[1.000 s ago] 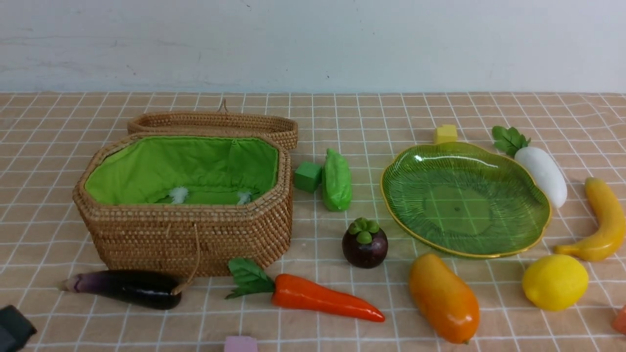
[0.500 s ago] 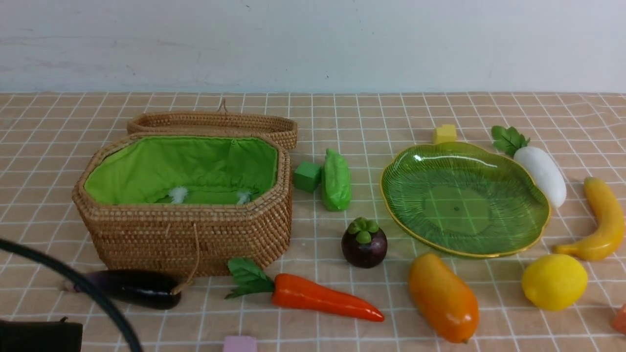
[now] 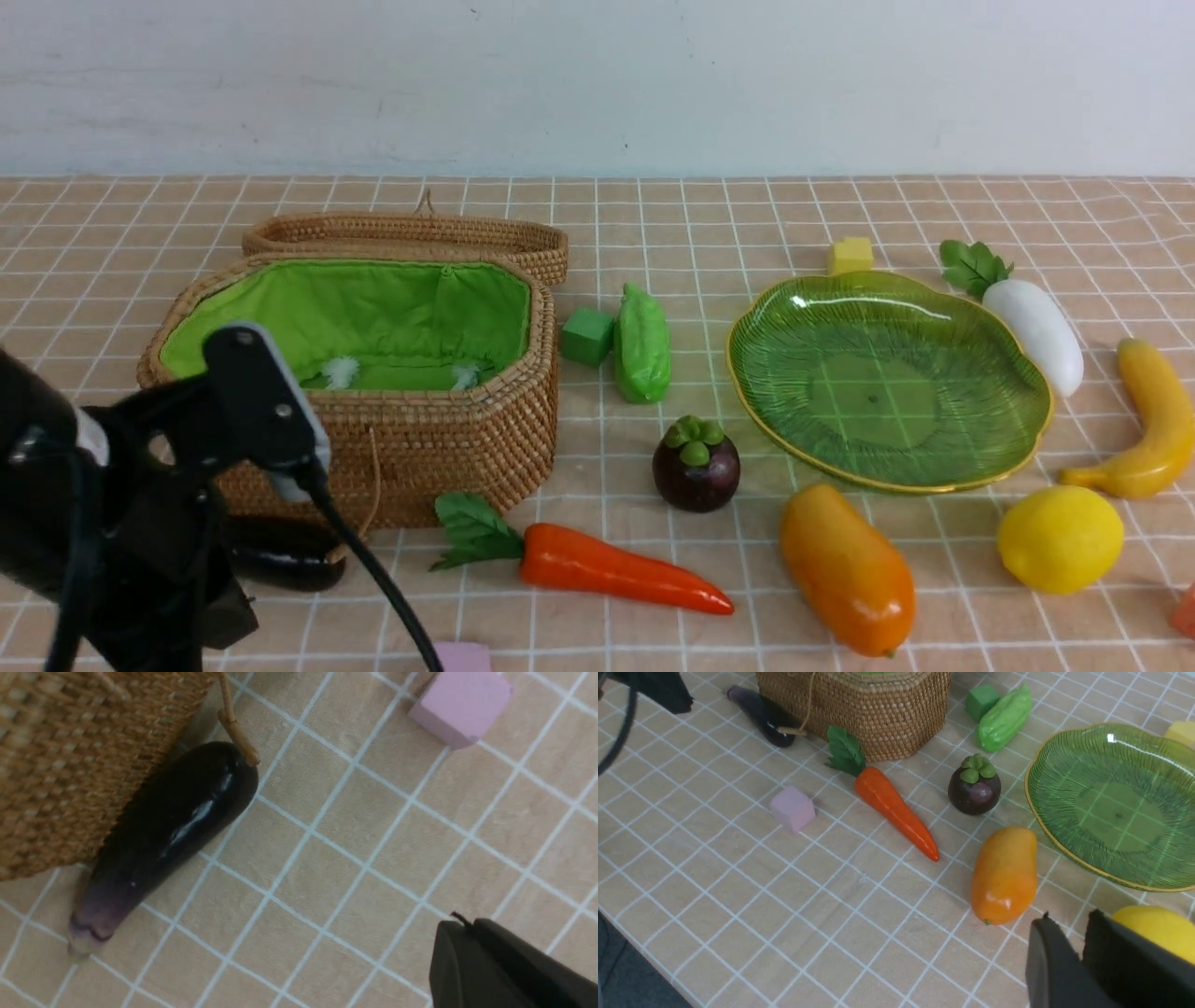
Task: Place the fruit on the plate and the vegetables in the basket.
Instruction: Use the left arm to grab an eggplant and put it into the left basket
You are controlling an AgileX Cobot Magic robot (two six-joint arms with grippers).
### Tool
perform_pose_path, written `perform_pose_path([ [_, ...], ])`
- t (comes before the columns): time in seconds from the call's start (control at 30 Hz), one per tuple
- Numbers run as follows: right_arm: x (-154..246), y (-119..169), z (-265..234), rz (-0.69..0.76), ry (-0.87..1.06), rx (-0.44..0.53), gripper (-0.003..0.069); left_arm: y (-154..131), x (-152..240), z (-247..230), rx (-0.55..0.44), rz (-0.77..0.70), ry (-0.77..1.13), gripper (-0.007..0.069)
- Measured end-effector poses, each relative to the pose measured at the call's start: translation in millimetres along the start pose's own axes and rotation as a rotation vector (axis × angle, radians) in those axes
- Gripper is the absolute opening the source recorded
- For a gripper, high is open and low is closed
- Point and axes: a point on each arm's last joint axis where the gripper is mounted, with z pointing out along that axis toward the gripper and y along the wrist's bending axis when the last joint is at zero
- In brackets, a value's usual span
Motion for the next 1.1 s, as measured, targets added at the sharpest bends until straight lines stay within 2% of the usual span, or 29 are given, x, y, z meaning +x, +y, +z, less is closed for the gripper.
perform_pose_path([
  [0.1, 2.7, -0.7, 2.3, -0.001, 0.016, 0.002, 0.0126, -0.9, -4.2, 11.8, 0.002, 0.060, 0.037, 0.0127],
  [0.3, 10.2, -1.5, 8.8, 0.008, 0.049, -0.006, 0.0126, -17.7, 11.5, -2.0, -0.097, 0.140, -0.029, 0.0141],
  [0.4, 10.3, -2.5, 10.3, 0.007, 0.038, 0.001, 0.0128, -16.2, 27.7, 13.1, -0.184, 0.228, -0.026, 0.0195],
  [0.47, 8.8, -3.2, 10.3, 0.006, 0.022, 0.010, 0.0128, -12.8, 27.9, 24.7, -0.223, 0.271, -0.043, 0.0251],
  [0.5, 8.0, -3.5, 9.8, 0.005, 0.009, 0.016, 0.0128, -10.2, 25.2, 33.2, -0.253, 0.292, -0.074, 0.0314],
  [0.53, 7.9, -3.5, 9.8, 0.005, 0.008, 0.016, 0.0128, -9.7, 24.7, 35.5, -0.254, 0.298, -0.073, 0.0324],
  [0.57, 7.5, -3.5, 9.4, 0.005, 0.001, 0.020, 0.0128, -6.6, 20.6, 42.9, -0.276, 0.313, -0.099, 0.0392],
  [0.67, 7.7, -3.2, 8.8, 0.004, -0.001, 0.020, 0.0128, 1.5, 12.0, 62.8, -0.301, 0.362, -0.112, 0.0521],
  [0.77, 7.7, -3.2, 8.8, 0.004, -0.001, 0.020, 0.0129, 7.8, 8.3, 83.2, -0.309, 0.458, -0.077, 0.0599],
  [0.9, 7.7, -3.2, 8.8, 0.004, -0.001, 0.020, 0.0131, 10.3, 8.2, 96.6, -0.300, 0.529, -0.040, 0.0610],
  [1.1, 7.8, -3.1, 8.8, 0.004, 0.000, 0.019, 0.0136, 11.6, 8.4, 108.0, -0.285, 0.569, -0.016, 0.0573],
])
